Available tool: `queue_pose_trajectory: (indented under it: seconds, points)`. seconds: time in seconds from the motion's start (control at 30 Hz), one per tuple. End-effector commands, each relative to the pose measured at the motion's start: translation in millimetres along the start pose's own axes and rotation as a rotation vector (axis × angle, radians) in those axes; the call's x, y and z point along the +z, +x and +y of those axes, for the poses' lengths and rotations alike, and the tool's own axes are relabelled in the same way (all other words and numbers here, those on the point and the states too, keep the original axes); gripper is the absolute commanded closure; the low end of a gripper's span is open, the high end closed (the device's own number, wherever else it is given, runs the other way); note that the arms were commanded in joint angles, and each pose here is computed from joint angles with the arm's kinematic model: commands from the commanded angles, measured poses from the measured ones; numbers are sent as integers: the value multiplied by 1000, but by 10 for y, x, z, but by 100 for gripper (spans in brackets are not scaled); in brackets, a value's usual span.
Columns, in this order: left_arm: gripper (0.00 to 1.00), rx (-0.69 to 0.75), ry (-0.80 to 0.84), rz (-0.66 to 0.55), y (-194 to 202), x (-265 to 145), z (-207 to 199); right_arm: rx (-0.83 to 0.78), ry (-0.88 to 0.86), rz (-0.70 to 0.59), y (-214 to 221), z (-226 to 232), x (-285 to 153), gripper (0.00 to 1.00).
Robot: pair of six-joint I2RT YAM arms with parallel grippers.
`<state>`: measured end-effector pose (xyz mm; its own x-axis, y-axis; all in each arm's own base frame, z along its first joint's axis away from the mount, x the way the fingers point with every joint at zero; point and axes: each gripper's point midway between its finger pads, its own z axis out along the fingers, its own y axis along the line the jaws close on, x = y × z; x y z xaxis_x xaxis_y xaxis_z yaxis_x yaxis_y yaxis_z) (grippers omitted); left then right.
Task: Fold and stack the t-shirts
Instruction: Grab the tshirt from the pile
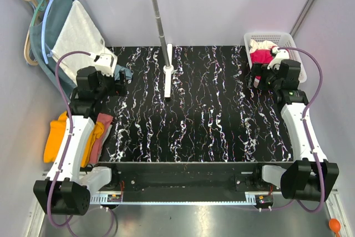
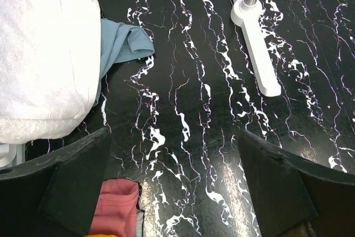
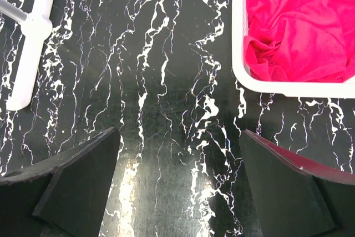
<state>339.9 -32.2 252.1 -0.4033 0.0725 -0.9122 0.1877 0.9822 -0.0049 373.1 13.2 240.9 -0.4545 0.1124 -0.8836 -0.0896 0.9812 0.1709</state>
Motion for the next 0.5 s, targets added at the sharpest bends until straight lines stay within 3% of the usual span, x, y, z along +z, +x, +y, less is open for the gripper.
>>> queue_pose_trajectory:
  seconds: [0.0,0.3,0.47]
  points:
    - [1,23,12,-52,-115,-15,-11,-29,-20,-66,-245,60,-64,0]
    - [1,14,-68,-82,-198,-71,116,-21,32,-34,-164,-61,53,0]
    - [1,22,-114,-89,-238,-108,182,-7,186,-55,-271,-331,75,0]
